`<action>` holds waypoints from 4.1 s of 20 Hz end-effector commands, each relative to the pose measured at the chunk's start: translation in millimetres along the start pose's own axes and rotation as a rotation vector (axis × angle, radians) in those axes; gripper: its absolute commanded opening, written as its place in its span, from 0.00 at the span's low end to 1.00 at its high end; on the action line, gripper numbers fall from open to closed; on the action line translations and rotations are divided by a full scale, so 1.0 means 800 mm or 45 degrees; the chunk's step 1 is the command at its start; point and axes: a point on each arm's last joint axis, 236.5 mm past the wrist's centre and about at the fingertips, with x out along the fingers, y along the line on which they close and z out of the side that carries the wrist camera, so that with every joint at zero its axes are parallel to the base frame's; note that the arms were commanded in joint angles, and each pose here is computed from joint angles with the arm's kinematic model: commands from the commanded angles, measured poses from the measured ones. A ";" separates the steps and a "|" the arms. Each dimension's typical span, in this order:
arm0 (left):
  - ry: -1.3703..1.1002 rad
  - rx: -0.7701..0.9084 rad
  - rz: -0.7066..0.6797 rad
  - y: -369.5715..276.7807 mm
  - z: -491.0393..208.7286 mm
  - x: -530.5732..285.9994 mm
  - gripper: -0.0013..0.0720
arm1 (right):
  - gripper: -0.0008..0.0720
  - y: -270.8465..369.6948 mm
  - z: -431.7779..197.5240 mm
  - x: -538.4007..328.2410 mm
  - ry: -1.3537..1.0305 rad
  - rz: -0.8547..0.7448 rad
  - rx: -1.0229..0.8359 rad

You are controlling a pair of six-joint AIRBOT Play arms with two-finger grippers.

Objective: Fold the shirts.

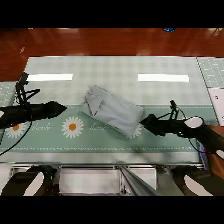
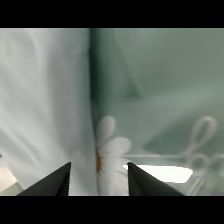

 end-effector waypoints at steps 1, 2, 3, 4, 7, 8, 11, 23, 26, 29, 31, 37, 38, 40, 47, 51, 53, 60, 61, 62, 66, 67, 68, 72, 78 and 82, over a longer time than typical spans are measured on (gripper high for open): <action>0.010 0.013 -0.006 -0.004 -0.003 0.002 0.04 | 0.58 0.028 -0.002 0.042 0.049 0.109 0.058; 0.009 0.013 -0.006 -0.004 -0.003 0.002 0.04 | 0.58 0.033 -0.004 0.052 0.080 0.106 0.057; 0.009 0.013 -0.006 -0.004 -0.003 0.002 0.04 | 0.58 0.038 -0.006 0.061 0.104 0.101 0.037; 0.009 0.013 -0.006 -0.004 -0.003 0.002 0.04 | 0.57 0.044 -0.006 0.070 0.124 0.098 0.017; 0.009 0.013 -0.006 -0.004 -0.003 0.002 0.04 | 0.10 0.089 0.002 0.085 0.159 0.157 -0.119; 0.009 0.013 -0.006 -0.004 -0.003 0.002 0.04 | 0.05 0.116 0.007 0.083 0.152 0.205 -0.218; 0.009 0.016 -0.001 -0.002 -0.003 0.002 0.04 | 0.05 0.217 0.033 0.053 0.121 0.301 -0.480; 0.133 -0.101 0.045 0.038 -0.061 0.035 0.04 | 0.05 0.366 0.201 -0.251 -0.364 0.068 -0.890; 0.139 -0.101 0.043 0.038 -0.062 0.035 0.04 | 0.05 0.308 0.243 -0.332 -0.460 0.017 -0.719; 0.145 -0.102 0.041 0.037 -0.063 0.034 0.04 | 0.05 0.237 0.268 -0.413 -0.561 -0.050 -0.537; 0.139 -0.101 0.043 0.038 -0.062 0.035 0.04 | 0.05 0.192 0.270 -0.457 -0.616 -0.111 -0.430; 0.075 -0.074 0.060 0.043 -0.047 0.036 0.04 | 0.05 0.090 0.223 -0.545 -0.674 -0.269 -0.075; 0.054 -0.060 0.066 0.044 -0.042 0.036 0.04 | 0.05 0.067 0.210 -0.555 -0.668 -0.336 -0.001; 0.018 -0.059 0.076 0.047 -0.034 0.036 0.04 | 0.05 0.031 0.190 -0.582 -0.735 -0.422 0.126; -0.071 -0.056 0.102 0.053 -0.013 0.035 0.04 | 0.05 -0.105 0.078 -0.574 -0.793 -0.474 0.662; -0.106 -0.056 0.112 0.056 -0.005 0.035 0.04 | 0.06 -0.171 -0.021 -0.555 -0.769 -0.745 1.059; -0.121 -0.056 0.117 0.057 -0.002 0.035 0.04 | 0.19 -0.185 -0.056 -0.559 -0.757 -0.886 1.164; -0.189 -0.052 0.134 0.061 0.015 0.032 0.04 | 0.55 -0.184 -0.042 -0.556 -0.748 -0.842 1.094; -0.227 -0.045 0.140 0.061 0.027 0.029 0.04 | 0.42 -0.171 -0.014 -0.544 -0.750 -0.705 1.026; -0.269 -0.032 0.140 0.056 0.045 0.023 0.04 | 0.20 -0.152 0.023 -0.538 -0.786 -0.535 0.939; -0.393 0.110 0.047 -0.018 0.139 -0.031 0.04 | 0.05 -0.048 0.171 -0.567 -1.053 -0.428 0.314; -0.461 0.160 0.024 -0.042 0.171 -0.052 0.04 | 0.05 0.001 0.210 -0.557 -1.068 -0.392 0.120; -0.508 0.217 -0.010 -0.072 0.202 -0.071 0.04 | 0.05 0.056 0.240 -0.532 -1.040 -0.338 -0.072; -0.313 0.496 -0.033 -0.156 0.228 -0.053 0.04 | 0.05 0.218 0.240 -0.311 -0.579 -0.373 -0.797; 0.330 0.518 0.580 -0.012 0.135 0.056 0.04 | 0.05 0.114 0.206 -0.128 -0.043 -1.012 -0.936; 0.380 0.507 0.592 -0.006 0.125 0.058 0.04 | 0.05 0.109 0.204 -0.119 -0.021 -1.010 -0.902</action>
